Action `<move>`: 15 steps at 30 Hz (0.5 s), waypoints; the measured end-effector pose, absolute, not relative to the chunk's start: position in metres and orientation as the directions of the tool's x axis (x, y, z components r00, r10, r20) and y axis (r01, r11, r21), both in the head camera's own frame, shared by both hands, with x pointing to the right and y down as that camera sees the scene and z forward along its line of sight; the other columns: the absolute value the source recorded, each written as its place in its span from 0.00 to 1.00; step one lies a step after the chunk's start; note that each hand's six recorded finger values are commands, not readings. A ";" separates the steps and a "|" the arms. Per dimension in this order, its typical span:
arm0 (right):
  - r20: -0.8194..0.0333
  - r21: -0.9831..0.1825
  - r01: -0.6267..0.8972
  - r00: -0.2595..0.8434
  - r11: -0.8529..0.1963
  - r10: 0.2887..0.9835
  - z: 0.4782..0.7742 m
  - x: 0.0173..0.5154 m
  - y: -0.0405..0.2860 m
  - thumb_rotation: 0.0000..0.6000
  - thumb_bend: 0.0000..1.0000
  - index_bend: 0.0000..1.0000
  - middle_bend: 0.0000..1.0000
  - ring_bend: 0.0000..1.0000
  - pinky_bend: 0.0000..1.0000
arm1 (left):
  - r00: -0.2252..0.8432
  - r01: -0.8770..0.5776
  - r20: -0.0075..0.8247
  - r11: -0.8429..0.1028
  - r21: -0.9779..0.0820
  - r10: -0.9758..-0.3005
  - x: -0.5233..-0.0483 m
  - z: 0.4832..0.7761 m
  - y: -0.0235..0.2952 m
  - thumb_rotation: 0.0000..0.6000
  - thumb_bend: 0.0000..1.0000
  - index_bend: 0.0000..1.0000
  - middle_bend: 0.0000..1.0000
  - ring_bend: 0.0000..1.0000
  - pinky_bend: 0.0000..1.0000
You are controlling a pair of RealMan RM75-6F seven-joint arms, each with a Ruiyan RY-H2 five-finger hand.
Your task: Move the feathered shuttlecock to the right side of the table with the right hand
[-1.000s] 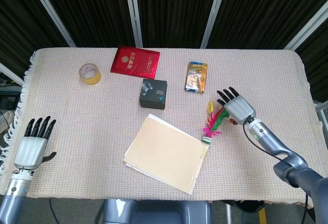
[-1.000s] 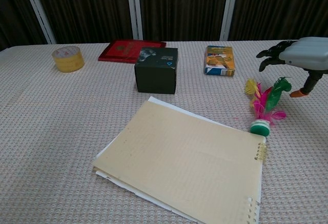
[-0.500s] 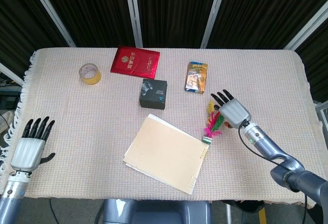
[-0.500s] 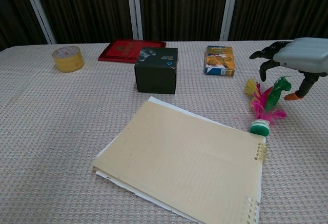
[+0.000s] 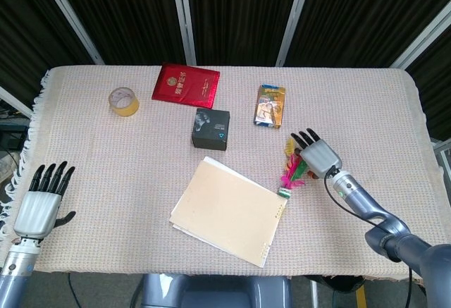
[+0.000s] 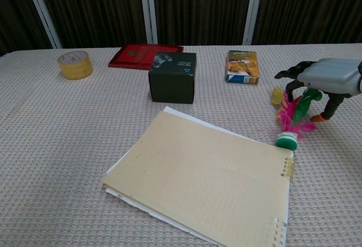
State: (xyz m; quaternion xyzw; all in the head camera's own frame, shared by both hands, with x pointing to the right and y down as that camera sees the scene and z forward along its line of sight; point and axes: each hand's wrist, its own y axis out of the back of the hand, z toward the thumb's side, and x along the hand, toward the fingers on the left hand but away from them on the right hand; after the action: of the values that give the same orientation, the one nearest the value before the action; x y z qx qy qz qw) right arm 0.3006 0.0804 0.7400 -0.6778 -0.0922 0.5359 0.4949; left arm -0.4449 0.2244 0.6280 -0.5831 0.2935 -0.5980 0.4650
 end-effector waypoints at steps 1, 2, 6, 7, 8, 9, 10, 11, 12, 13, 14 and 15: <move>-0.635 -0.770 -0.401 0.410 -0.496 0.655 0.742 0.299 0.080 1.00 0.19 0.45 0.00 0.00 0.00 | 0.111 0.214 0.425 -0.396 -0.893 -0.898 -0.445 0.628 0.224 0.94 0.09 0.00 0.00 0.00 0.00; -0.635 -0.771 -0.397 0.411 -0.498 0.655 0.743 0.298 0.080 1.00 0.20 0.50 0.01 0.00 0.00 | 0.109 0.215 0.426 -0.397 -0.892 -0.898 -0.446 0.629 0.224 0.94 0.09 0.00 0.00 0.00 0.00; -0.626 -0.779 -0.384 0.412 -0.496 0.663 0.749 0.295 0.079 1.00 0.23 0.64 0.06 0.00 0.00 | 0.101 0.214 0.430 -0.403 -0.890 -0.897 -0.448 0.630 0.223 0.94 0.09 0.00 0.00 0.00 0.00; -0.620 -0.783 -0.379 0.412 -0.493 0.667 0.750 0.295 0.079 1.00 0.23 0.67 0.07 0.00 0.00 | 0.100 0.215 0.432 -0.404 -0.889 -0.896 -0.448 0.631 0.223 0.94 0.09 0.00 0.00 0.00 0.00; -0.615 -0.787 -0.375 0.413 -0.490 0.671 0.751 0.295 0.080 1.00 0.24 0.70 0.08 0.00 0.00 | 0.100 0.215 0.433 -0.405 -0.888 -0.896 -0.448 0.631 0.222 0.94 0.09 0.00 0.00 0.00 0.00; -0.610 -0.791 -0.372 0.415 -0.486 0.675 0.752 0.294 0.080 1.00 0.25 0.73 0.10 0.00 0.00 | 0.100 0.214 0.433 -0.406 -0.888 -0.896 -0.449 0.631 0.222 0.94 0.09 0.00 0.00 0.00 0.00; -0.601 -0.797 -0.366 0.418 -0.480 0.681 0.753 0.294 0.081 1.00 0.26 0.74 0.11 0.00 0.00 | 0.100 0.213 0.433 -0.406 -0.889 -0.896 -0.449 0.631 0.222 0.94 0.09 0.00 0.00 0.00 0.00; -0.594 -0.803 -0.361 0.421 -0.475 0.685 0.752 0.293 0.081 1.00 0.27 0.76 0.11 0.00 0.00 | 0.100 0.212 0.433 -0.406 -0.889 -0.896 -0.449 0.631 0.222 0.94 0.09 0.00 0.00 0.00 0.00; -0.586 -0.809 -0.356 0.424 -0.468 0.690 0.752 0.293 0.082 1.00 0.28 0.77 0.12 0.00 0.00 | 0.101 0.210 0.433 -0.407 -0.889 -0.895 -0.449 0.631 0.222 0.94 0.09 0.00 0.00 0.00 0.00; -0.575 -0.817 -0.350 0.430 -0.458 0.696 0.751 0.292 0.082 1.00 0.28 0.77 0.12 0.00 0.00 | 0.102 0.208 0.434 -0.408 -0.889 -0.895 -0.448 0.631 0.222 0.94 0.09 0.00 0.00 0.00 0.00; -0.565 -0.824 -0.344 0.435 -0.450 0.701 0.749 0.291 0.083 1.00 0.29 0.78 0.13 0.00 0.00 | 0.104 0.207 0.435 -0.409 -0.889 -0.894 -0.448 0.631 0.222 0.94 0.09 0.00 0.00 0.00 0.00; -0.555 -0.831 -0.339 0.439 -0.442 0.707 0.747 0.291 0.083 1.00 0.29 0.78 0.13 0.00 0.00 | 0.105 0.205 0.436 -0.410 -0.889 -0.894 -0.448 0.631 0.222 0.94 0.09 0.00 0.00 0.00 0.00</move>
State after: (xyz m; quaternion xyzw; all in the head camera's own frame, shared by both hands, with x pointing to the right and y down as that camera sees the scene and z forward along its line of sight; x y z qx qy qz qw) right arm 0.2907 0.0832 0.7475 -0.6774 -0.1357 0.5117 0.5107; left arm -0.4484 0.2220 0.6308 -0.5863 0.2938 -0.6010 0.4568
